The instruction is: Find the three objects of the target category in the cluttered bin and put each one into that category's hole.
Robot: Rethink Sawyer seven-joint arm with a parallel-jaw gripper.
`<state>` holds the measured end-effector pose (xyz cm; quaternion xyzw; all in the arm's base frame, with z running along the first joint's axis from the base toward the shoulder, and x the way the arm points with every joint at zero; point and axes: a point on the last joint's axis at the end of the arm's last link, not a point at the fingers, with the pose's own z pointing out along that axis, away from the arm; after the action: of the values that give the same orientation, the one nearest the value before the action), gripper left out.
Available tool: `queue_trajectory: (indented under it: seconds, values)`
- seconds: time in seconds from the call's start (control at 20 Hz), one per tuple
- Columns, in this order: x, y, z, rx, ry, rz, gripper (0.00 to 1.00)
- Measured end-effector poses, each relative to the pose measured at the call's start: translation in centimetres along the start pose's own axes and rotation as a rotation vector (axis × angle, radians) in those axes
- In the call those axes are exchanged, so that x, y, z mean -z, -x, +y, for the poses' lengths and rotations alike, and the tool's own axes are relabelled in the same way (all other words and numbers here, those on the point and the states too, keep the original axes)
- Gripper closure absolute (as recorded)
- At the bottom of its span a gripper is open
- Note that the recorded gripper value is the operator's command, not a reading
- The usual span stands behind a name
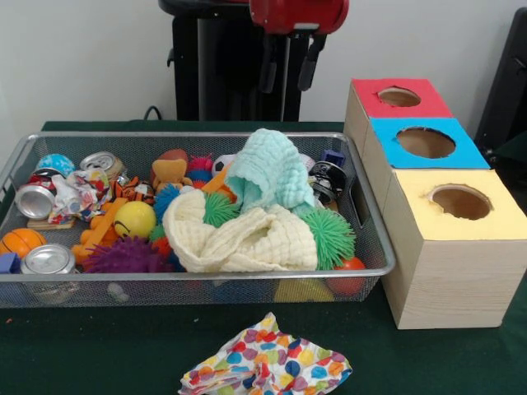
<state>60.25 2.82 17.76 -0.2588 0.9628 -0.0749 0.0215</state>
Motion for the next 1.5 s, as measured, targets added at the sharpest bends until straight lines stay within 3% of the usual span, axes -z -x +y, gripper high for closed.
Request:
queue_trajectory:
  seconds: [0.6,0.9,1.5]
  values:
    - [-1.7,1.7,-1.4,-0.018,0.076,-0.065,0.00]
    - [-2.2,2.6,-1.2,0.005,0.079,-0.108,0.00]
    - [-3.8,3.1,0.1,0.089,0.061,-0.132,0.00]
